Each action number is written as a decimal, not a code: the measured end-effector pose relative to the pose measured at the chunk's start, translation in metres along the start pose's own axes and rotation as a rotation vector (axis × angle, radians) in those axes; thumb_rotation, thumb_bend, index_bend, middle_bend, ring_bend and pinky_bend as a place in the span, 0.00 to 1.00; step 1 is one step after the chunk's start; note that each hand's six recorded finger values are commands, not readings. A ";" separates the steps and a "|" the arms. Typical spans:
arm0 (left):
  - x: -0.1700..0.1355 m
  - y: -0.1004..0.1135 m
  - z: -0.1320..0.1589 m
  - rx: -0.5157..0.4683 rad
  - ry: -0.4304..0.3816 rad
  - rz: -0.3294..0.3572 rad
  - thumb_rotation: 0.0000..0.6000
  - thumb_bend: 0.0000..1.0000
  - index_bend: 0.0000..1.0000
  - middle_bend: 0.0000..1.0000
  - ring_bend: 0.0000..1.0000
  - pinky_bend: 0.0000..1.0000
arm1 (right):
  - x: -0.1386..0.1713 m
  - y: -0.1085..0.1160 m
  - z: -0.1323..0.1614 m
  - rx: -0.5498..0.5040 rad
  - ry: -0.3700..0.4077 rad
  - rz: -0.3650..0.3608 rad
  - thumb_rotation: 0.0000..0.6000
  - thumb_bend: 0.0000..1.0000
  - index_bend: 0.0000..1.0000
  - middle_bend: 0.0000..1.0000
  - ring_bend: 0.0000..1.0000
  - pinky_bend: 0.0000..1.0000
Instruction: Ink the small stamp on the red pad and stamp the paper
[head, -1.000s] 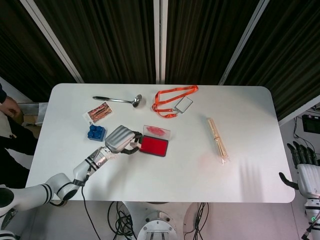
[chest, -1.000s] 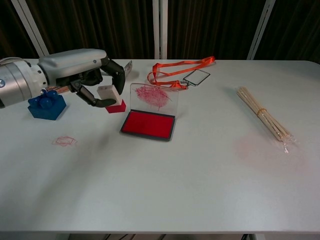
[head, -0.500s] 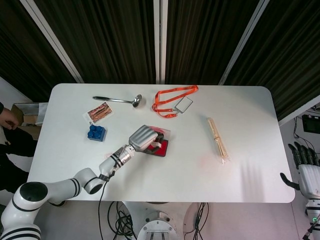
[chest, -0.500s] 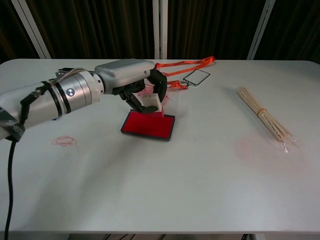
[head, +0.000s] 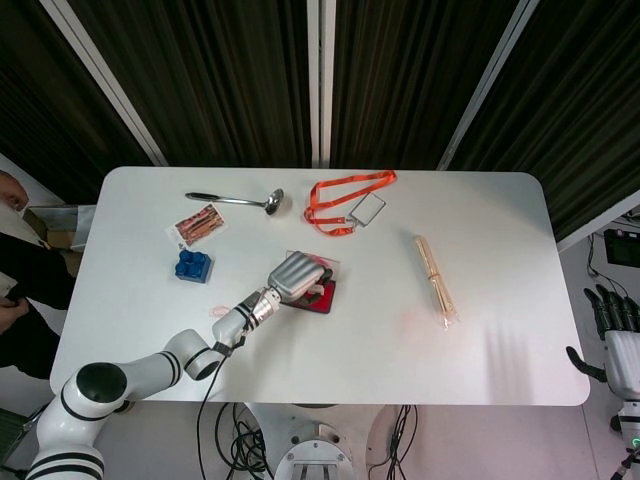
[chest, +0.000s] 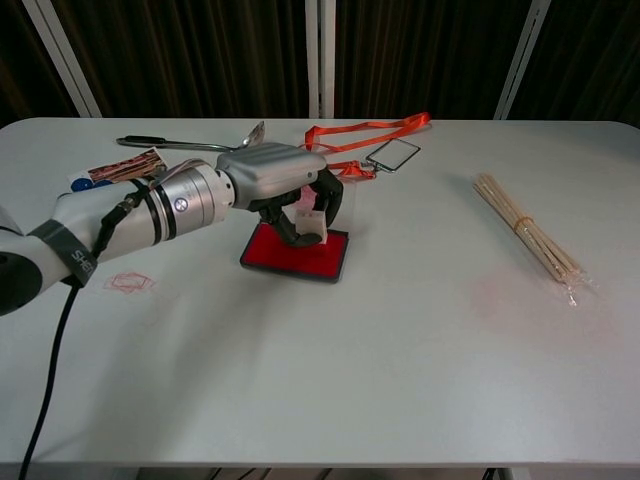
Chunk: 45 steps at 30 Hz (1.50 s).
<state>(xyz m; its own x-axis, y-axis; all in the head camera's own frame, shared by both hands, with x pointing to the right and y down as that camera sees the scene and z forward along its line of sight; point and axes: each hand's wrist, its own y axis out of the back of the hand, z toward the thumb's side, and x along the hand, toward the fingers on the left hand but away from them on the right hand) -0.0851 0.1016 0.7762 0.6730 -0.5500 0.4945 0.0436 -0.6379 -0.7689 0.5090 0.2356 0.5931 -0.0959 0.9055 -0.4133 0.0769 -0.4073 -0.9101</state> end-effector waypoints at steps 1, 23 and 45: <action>0.000 -0.001 -0.001 -0.003 0.002 -0.003 1.00 0.40 0.62 0.63 0.96 1.00 | 0.000 -0.001 0.001 0.000 0.002 0.003 1.00 0.16 0.00 0.00 0.00 0.00; 0.001 0.010 -0.013 -0.077 0.025 0.040 1.00 0.41 0.62 0.63 0.96 1.00 | -0.002 -0.005 0.002 0.002 0.002 0.015 1.00 0.16 0.00 0.00 0.00 0.00; -0.143 0.002 -0.059 -0.081 0.117 0.040 1.00 0.41 0.63 0.64 0.96 1.00 | -0.006 -0.012 0.010 0.010 0.026 0.033 1.00 0.16 0.00 0.00 0.00 0.00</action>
<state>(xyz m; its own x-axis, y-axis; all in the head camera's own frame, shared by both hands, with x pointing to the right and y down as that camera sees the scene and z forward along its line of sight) -0.2249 0.1477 0.7276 0.5820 -0.6318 0.5120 -0.0445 -0.6534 -0.7557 0.4983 0.2342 0.6062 -0.0678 0.8945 -0.4420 0.0698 -0.4377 -0.8964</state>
